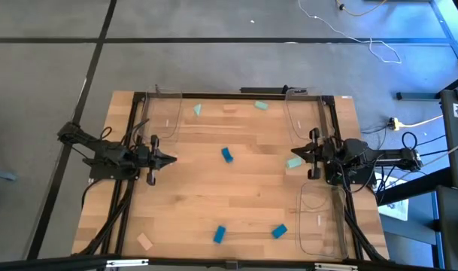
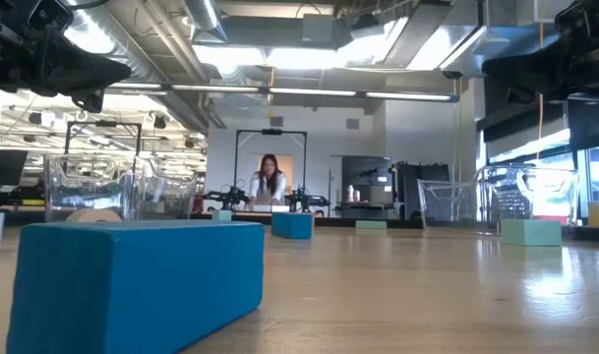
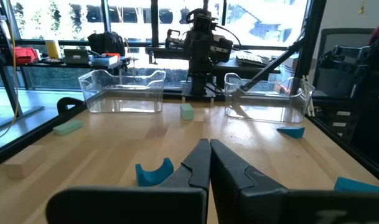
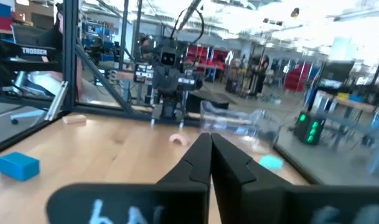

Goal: Sort & place blocks by color
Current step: Put the middle left brown block into the top left transparent bin

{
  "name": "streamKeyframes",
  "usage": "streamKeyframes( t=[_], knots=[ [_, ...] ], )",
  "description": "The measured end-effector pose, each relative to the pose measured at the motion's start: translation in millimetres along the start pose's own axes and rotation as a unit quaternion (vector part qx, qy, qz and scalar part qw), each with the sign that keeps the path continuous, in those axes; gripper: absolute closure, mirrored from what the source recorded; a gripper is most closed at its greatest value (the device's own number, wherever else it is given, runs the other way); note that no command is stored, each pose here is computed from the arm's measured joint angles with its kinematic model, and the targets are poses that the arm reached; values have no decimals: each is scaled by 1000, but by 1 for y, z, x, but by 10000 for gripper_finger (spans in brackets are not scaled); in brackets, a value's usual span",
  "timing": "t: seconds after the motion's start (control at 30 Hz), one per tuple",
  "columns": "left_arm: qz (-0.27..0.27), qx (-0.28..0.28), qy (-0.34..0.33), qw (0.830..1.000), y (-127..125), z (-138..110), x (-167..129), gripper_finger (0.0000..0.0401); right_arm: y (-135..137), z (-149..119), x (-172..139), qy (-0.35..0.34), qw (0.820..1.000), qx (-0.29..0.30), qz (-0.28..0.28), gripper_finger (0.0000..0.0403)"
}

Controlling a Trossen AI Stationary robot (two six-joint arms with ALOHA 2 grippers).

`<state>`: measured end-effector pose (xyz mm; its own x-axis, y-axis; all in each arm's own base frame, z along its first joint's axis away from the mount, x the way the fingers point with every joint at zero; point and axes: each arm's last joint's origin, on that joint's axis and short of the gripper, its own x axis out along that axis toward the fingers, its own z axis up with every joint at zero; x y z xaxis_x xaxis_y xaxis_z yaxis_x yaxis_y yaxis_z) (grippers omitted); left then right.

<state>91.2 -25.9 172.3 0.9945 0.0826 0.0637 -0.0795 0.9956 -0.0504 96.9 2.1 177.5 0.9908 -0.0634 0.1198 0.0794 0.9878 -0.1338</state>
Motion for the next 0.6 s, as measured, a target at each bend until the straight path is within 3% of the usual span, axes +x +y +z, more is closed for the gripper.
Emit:
streamKeyframes(
  t=[0.1,0.3,0.6],
  knots=[
    [0,0,0,1000,0,0,0,401,0,-1,0,3,1000,1,1,393],
    [0,0,0,1000,0,0,0,401,0,2,0,-13,998,-67,5,393],
    [0,0,0,1000,0,0,0,401,2,-3,0,9,997,-59,38,393]
  ],
)
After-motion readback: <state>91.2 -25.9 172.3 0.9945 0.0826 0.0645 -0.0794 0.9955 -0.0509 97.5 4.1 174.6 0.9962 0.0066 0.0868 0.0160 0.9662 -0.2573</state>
